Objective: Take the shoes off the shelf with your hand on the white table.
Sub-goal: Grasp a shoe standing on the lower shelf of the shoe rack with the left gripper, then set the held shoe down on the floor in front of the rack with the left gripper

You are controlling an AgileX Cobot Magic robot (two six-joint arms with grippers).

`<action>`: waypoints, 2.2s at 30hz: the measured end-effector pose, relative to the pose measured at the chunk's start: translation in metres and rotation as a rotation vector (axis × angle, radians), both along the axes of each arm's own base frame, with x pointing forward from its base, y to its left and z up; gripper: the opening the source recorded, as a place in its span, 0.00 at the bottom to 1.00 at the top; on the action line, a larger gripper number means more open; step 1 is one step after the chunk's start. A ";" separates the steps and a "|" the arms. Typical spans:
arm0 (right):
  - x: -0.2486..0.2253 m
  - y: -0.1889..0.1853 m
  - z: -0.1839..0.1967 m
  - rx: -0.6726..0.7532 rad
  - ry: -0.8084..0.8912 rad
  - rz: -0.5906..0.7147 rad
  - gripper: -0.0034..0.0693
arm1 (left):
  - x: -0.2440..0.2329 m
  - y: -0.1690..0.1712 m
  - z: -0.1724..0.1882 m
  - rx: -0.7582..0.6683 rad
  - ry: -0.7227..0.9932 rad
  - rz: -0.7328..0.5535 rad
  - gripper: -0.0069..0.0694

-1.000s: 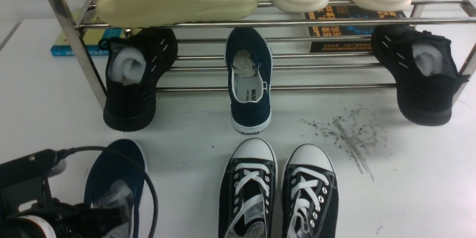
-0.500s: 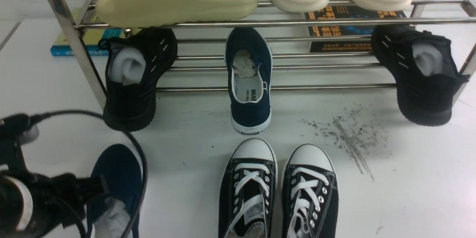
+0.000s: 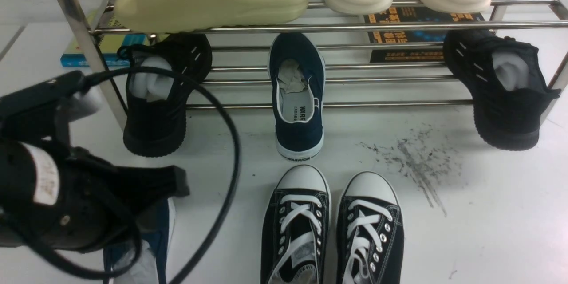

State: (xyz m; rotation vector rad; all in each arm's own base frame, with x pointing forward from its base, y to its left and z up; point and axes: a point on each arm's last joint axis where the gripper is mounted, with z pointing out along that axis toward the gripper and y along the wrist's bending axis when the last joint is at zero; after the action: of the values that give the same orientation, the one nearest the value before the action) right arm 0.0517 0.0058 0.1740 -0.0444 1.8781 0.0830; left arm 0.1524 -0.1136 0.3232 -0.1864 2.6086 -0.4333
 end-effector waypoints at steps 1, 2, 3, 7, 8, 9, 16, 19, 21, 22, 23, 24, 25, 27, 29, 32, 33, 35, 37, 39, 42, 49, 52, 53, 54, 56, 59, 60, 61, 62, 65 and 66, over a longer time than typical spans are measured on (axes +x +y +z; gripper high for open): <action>0.000 0.000 0.000 0.000 0.000 0.000 0.38 | 0.004 -0.004 -0.003 -0.002 0.005 -0.012 0.09; 0.000 0.000 0.000 0.000 0.000 0.000 0.38 | 0.009 -0.010 -0.008 0.003 0.013 -0.027 0.09; 0.000 0.000 0.000 0.000 0.000 0.000 0.38 | 0.014 -0.014 -0.012 0.010 0.020 -0.038 0.10; 0.000 0.000 0.000 0.000 0.000 0.000 0.38 | 0.038 -0.035 -0.028 0.059 0.074 -0.057 0.14; 0.000 0.000 0.000 0.000 0.000 0.000 0.38 | 0.045 -0.041 -0.030 0.069 0.080 -0.066 0.17; 0.000 0.000 0.000 0.000 0.000 0.000 0.38 | 0.048 -0.043 -0.030 0.074 0.082 -0.070 0.18; 0.000 0.000 0.000 0.000 0.000 0.000 0.38 | 0.105 -0.084 -0.018 0.121 -0.015 -0.124 0.42; 0.000 0.000 0.000 0.000 0.000 0.000 0.38 | 0.128 -0.100 -0.019 0.105 -0.078 -0.117 0.53; 0.000 0.000 0.000 0.000 0.000 0.000 0.38 | 0.138 -0.107 -0.022 0.082 -0.112 -0.104 0.57; 0.000 0.000 0.000 0.000 0.000 0.000 0.38 | 0.140 -0.109 -0.024 0.081 -0.114 -0.099 0.58; 0.000 0.000 0.000 0.000 0.000 0.000 0.38 | 0.147 -0.114 -0.029 0.062 -0.138 -0.082 0.60; 0.000 0.000 0.000 0.000 0.000 0.000 0.38 | 0.151 -0.116 -0.033 0.054 -0.150 -0.070 0.61; 0.000 0.000 0.000 0.000 0.000 0.000 0.38 | 0.155 -0.118 -0.036 0.046 -0.163 -0.059 0.61; 0.000 0.000 0.000 0.000 0.000 0.000 0.38 | 0.161 -0.121 -0.043 0.045 -0.186 -0.039 0.62; 0.000 0.000 0.000 0.000 0.000 0.000 0.38 | 0.166 -0.123 -0.049 0.051 -0.207 -0.025 0.62; 0.000 0.000 0.000 0.000 0.000 0.000 0.38 | 0.174 -0.126 -0.059 0.061 -0.240 -0.014 0.62; 0.000 0.000 0.000 0.000 0.000 0.000 0.38 | 0.177 -0.127 -0.063 0.066 -0.247 -0.010 0.62; 0.000 0.000 0.000 0.000 0.000 0.000 0.38 | 0.182 -0.130 -0.072 0.077 -0.253 -0.001 0.62; 0.000 0.000 0.000 0.000 0.000 0.000 0.38 | 0.185 -0.131 -0.082 0.089 -0.250 0.008 0.62; 0.000 0.000 0.000 0.000 0.000 0.000 0.38 | 0.187 -0.132 -0.088 0.098 -0.243 0.015 0.59; 0.000 0.000 0.000 0.000 0.000 0.000 0.38 | 0.188 -0.133 -0.092 0.101 -0.240 0.018 0.45; 0.000 0.000 0.000 0.000 0.000 0.000 0.38 | 0.181 -0.126 -0.074 0.071 -0.226 0.066 0.13; 0.000 0.000 0.000 0.000 0.000 0.000 0.38 | 0.169 -0.118 -0.054 0.038 -0.180 0.105 0.13; 0.000 0.000 0.000 0.000 0.000 0.000 0.38 | 0.163 -0.115 -0.045 0.039 -0.166 0.106 0.13; 0.000 0.000 0.000 0.000 0.000 0.000 0.38 | 0.158 -0.111 -0.038 0.044 -0.156 0.103 0.13; 0.000 0.000 0.000 0.000 0.000 0.000 0.38 | 0.149 -0.104 -0.026 0.062 -0.138 0.086 0.13; 0.000 0.000 0.000 0.000 0.000 0.000 0.38 | 0.128 -0.089 -0.005 0.111 -0.091 0.042 0.13; 0.000 0.000 0.000 0.000 0.000 0.000 0.38 | 0.123 -0.086 -0.003 0.116 -0.081 0.035 0.13; 0.000 0.000 0.000 0.000 0.000 0.000 0.38 | 0.116 -0.081 -0.001 0.121 -0.072 0.024 0.13; 0.000 0.000 0.000 0.000 0.000 0.000 0.38 | 0.111 -0.077 -0.001 0.121 -0.064 0.021 0.13; 0.000 0.000 0.000 0.000 0.000 0.000 0.38 | 0.096 -0.066 -0.006 0.124 -0.041 0.020 0.13; 0.000 0.000 0.000 0.000 0.000 0.000 0.38 | 0.082 -0.055 -0.014 0.126 -0.013 0.034 0.13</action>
State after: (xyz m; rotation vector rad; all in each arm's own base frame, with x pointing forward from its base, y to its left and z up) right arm 0.0517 0.0058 0.1740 -0.0444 1.8781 0.0830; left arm 0.2345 -0.1689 0.3092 -0.1849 2.6056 -0.2559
